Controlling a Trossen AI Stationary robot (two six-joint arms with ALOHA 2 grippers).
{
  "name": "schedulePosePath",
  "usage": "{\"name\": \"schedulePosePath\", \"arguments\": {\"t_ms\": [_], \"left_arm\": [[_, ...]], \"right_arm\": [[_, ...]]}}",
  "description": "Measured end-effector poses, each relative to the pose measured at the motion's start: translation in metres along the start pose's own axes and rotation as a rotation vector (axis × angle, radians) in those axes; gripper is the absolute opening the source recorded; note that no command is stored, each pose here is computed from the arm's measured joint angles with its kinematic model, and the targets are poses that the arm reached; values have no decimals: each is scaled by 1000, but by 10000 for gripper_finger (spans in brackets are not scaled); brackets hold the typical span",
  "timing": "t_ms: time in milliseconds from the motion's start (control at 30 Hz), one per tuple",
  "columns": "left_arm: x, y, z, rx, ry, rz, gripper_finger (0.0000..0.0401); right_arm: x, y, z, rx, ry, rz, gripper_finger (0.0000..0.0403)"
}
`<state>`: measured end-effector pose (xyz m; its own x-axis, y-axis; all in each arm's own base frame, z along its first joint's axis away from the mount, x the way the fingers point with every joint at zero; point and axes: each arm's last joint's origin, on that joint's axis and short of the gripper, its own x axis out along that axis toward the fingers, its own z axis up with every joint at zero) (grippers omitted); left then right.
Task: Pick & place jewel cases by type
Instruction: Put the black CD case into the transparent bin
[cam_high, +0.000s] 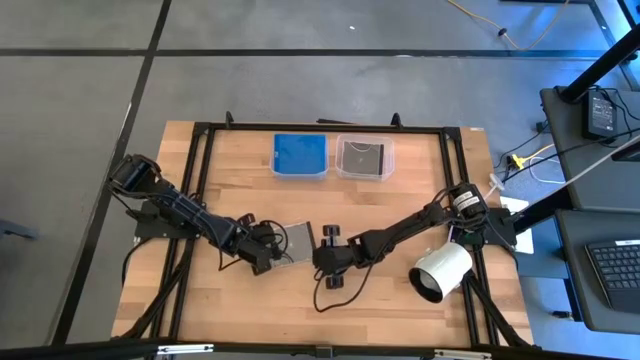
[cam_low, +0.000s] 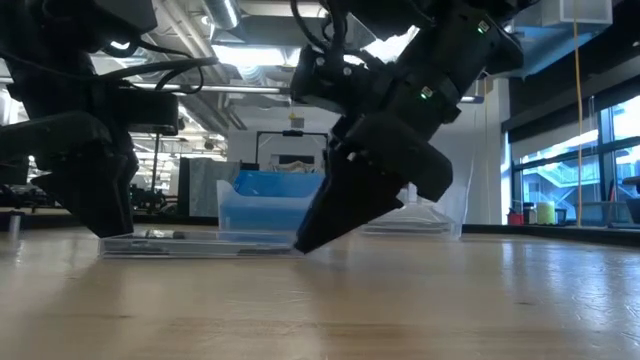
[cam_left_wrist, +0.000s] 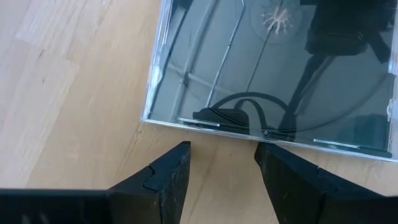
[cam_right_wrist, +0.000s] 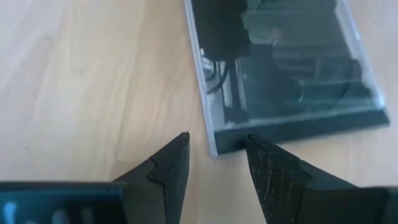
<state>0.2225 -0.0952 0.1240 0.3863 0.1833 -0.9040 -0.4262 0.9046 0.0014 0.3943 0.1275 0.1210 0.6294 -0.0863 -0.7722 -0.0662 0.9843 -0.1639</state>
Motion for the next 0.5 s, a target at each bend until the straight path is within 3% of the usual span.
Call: {"name": "schedulePosePath", "arguments": {"t_ms": [167, 500], "left_arm": [[0, 0, 0, -2, 6, -4, 188], [0, 0, 0, -9, 7, -6, 188]], "right_arm": [[-1, -4, -5, 61, 71, -9, 163], [9, -8, -11, 184, 35, 48, 163]]}}
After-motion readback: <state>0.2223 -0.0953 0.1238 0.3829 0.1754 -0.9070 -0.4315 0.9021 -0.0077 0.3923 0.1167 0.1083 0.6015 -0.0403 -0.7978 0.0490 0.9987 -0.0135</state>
